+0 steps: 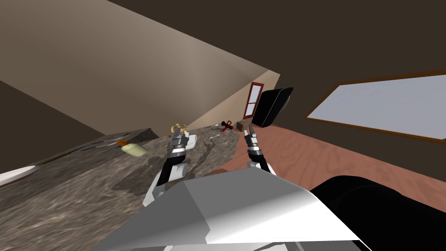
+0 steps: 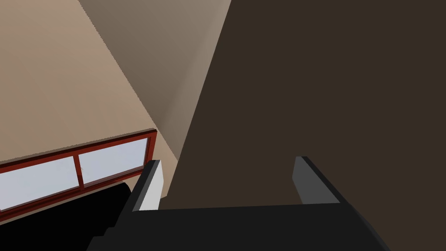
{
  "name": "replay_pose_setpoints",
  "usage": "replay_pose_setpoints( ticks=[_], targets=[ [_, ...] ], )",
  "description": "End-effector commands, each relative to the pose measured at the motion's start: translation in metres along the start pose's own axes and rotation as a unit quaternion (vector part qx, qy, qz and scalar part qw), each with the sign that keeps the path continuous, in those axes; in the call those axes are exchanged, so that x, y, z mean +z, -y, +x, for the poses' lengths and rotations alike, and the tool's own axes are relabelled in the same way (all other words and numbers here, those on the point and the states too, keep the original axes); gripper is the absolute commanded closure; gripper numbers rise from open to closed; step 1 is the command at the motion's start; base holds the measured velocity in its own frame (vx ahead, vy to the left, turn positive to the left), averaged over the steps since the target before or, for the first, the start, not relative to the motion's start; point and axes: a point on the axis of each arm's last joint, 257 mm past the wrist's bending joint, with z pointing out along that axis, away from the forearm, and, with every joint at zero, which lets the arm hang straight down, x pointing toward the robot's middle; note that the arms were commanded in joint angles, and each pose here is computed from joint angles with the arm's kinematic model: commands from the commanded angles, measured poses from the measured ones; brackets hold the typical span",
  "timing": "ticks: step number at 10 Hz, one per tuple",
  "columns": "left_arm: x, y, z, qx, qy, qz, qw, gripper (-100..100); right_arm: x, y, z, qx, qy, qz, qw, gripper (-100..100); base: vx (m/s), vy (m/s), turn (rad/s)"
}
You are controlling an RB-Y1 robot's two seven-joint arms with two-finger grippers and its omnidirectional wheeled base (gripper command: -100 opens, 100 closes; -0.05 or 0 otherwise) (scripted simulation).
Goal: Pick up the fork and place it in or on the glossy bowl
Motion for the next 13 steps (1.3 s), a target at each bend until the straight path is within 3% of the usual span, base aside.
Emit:
replay_pose_setpoints(
  ticks=[1,8,9,12,13],
  targets=[
    [0.009,-0.015,-0.002,-0.008,0.002,-0.020,0.9998,-100,0.000,0.000,0.000,0.000,0.000,0.000,1.0000,0,-0.023,-0.024,0.042],
    [0.034,-0.065,-0.005,-0.039,0.008,-0.090,0.9951,-100,0.000,0.000,0.000,0.000,0.000,0.000,1.0000,0,-0.015,-0.024,0.033],
    [0.043,-0.077,-0.005,-0.052,0.009,-0.104,0.9932,-100,0.000,0.000,0.000,0.000,0.000,0.000,1.0000,0,-0.015,-0.029,0.037],
    [0.050,-0.100,-0.002,-0.066,0.010,-0.141,0.9877,-100,0.000,0.000,0.000,0.000,0.000,0.000,1.0000,0,-0.009,-0.022,0.033],
    [0.060,-0.112,0.001,-0.081,0.010,-0.156,0.9844,-100,0.000,0.000,0.000,0.000,0.000,0.000,1.0000,0,-0.009,-0.024,0.037]
  ],
)
